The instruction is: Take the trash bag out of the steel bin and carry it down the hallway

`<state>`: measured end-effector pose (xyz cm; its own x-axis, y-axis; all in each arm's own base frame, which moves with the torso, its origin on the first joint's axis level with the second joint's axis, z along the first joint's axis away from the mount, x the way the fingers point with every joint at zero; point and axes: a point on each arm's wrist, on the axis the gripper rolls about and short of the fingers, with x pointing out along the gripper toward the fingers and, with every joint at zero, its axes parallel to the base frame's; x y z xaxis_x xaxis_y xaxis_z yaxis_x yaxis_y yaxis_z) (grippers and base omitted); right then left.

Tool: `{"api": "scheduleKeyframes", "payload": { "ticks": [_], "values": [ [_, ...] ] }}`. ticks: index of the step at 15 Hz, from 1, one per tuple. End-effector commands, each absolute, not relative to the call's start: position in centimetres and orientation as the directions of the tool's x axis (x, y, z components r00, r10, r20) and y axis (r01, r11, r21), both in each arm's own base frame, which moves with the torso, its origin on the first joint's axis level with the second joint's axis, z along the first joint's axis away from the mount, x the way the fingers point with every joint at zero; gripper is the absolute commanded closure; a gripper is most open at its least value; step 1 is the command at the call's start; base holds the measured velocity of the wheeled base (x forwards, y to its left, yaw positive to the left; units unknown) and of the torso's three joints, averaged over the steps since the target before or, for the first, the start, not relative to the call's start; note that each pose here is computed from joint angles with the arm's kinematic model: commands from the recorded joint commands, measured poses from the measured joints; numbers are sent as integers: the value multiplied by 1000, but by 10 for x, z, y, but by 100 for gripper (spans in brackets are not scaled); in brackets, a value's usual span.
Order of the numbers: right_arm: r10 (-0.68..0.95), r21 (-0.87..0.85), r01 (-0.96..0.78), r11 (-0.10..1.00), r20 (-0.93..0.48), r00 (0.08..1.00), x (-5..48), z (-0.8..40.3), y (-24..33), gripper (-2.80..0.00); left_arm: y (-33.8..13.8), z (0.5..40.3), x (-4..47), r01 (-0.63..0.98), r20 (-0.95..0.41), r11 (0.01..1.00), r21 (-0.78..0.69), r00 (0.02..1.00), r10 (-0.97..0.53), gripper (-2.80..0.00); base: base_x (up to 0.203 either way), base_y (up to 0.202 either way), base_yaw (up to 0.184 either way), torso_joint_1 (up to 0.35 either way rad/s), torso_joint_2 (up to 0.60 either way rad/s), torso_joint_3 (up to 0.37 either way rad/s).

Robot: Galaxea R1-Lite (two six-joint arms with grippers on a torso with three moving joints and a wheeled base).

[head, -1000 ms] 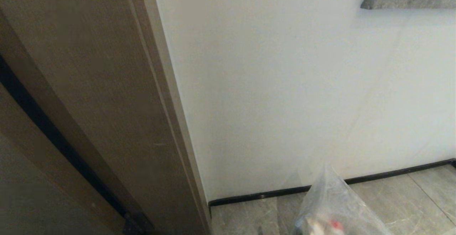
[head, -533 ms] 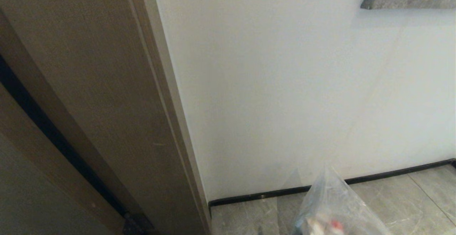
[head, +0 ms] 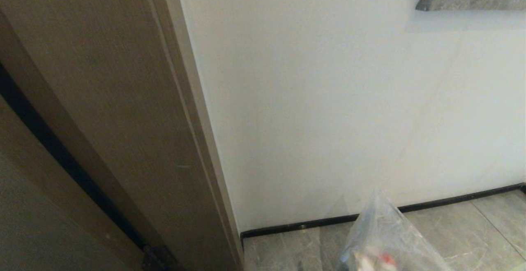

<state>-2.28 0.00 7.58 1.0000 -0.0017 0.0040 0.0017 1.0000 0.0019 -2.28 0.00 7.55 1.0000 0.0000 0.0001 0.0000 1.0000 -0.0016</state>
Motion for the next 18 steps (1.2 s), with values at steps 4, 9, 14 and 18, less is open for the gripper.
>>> {"api": "scheduleKeyframes", "payload": {
  "ticks": [4,9,14,18],
  "values": [
    [-2,3,2,1000,2,1000,-23,76,0,-280,0,75,-23,0,0,1000,-2,1000,0,0,0,0,0,0,0,0],
    [-2,3,2,1000,4,1000,-23,76,0,-280,0,75,-23,0,0,1000,-2,1000,0,0,0,0,0,0,0,0],
    [0,0,0,1000,5,1000,-23,76,0,-280,0,75,-23,0,1,1000,-2,1000,0,0,0,0,0,0,0,0],
    [3,-8,-3,1000,3,1000,-23,76,0,-280,0,75,-23,0,0,1000,-2,1000,0,0,0,0,0,0,0,0]
  ]
}}
